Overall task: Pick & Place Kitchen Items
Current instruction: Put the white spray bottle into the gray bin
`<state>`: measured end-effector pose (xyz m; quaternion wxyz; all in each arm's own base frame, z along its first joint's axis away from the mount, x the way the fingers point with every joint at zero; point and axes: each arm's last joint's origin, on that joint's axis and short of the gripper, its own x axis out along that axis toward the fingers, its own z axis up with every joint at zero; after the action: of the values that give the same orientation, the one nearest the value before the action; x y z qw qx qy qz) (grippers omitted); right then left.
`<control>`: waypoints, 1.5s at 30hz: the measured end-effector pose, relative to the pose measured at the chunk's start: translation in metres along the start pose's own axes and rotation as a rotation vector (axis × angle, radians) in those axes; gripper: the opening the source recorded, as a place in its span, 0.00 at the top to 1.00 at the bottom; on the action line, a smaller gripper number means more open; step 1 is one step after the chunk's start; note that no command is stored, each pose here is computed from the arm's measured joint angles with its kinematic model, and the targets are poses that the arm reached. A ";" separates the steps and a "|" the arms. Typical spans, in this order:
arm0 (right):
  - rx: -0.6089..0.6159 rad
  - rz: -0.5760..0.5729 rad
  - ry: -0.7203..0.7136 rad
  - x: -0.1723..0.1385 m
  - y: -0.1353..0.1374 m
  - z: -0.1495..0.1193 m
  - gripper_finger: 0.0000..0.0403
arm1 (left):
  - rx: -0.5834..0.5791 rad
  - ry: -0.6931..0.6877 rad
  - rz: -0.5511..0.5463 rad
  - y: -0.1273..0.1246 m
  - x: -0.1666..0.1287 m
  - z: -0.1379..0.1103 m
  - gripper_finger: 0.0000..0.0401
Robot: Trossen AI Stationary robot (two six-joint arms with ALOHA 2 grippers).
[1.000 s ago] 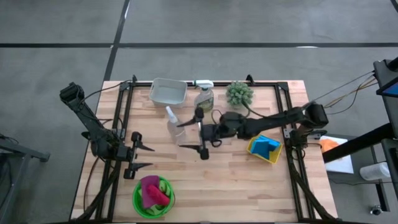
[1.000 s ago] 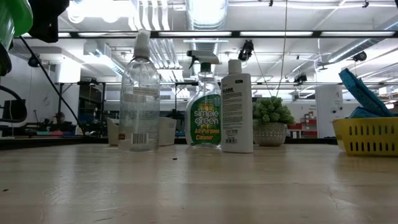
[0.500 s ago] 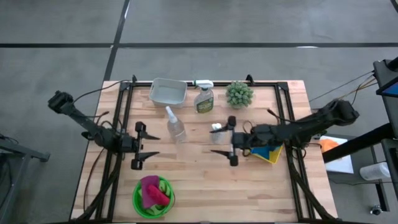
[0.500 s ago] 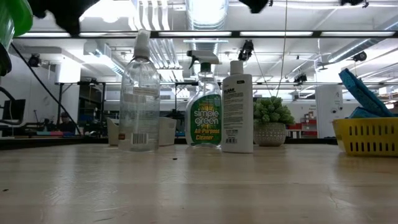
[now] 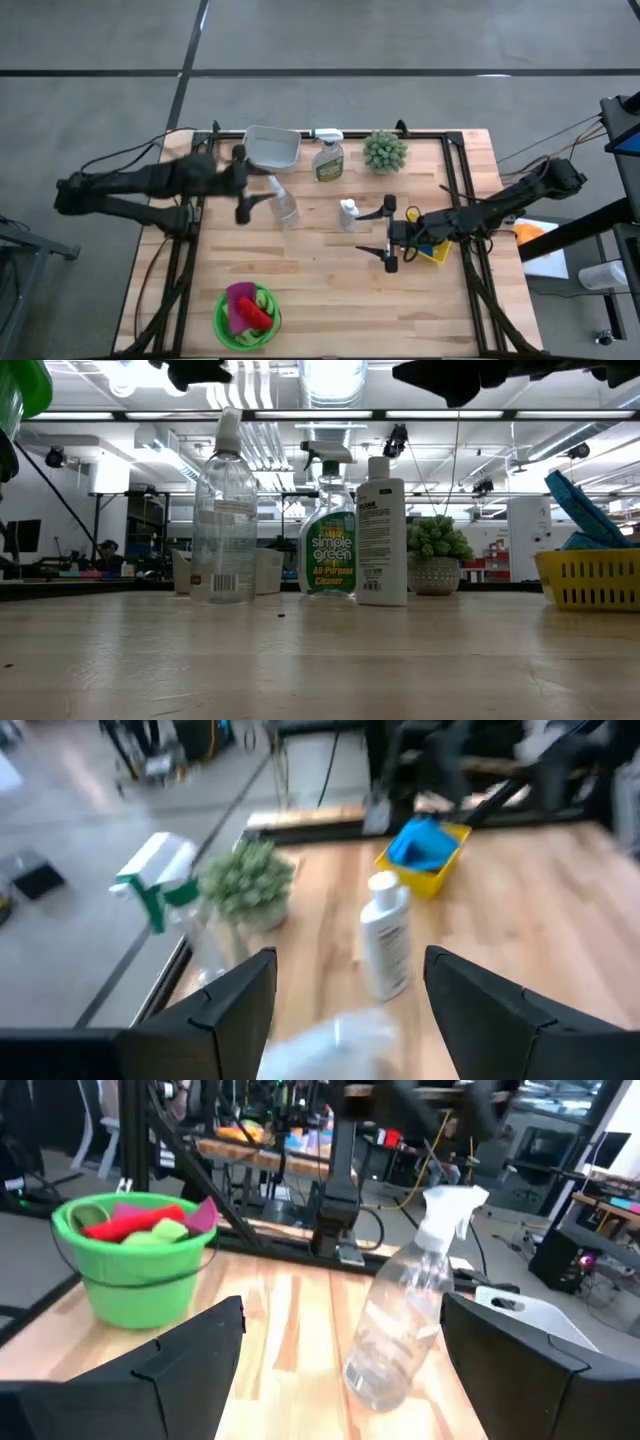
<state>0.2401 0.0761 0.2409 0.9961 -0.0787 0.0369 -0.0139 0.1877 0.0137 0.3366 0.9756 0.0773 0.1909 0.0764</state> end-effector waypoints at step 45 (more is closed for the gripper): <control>-0.036 -0.012 0.289 0.018 0.000 -0.047 0.17 | 0.011 0.615 -0.078 0.174 0.180 0.074 0.37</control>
<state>0.2546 0.0686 0.1928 0.9788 -0.0941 0.1795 -0.0301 0.3607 0.2066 0.3710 0.8739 0.0485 0.4803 0.0578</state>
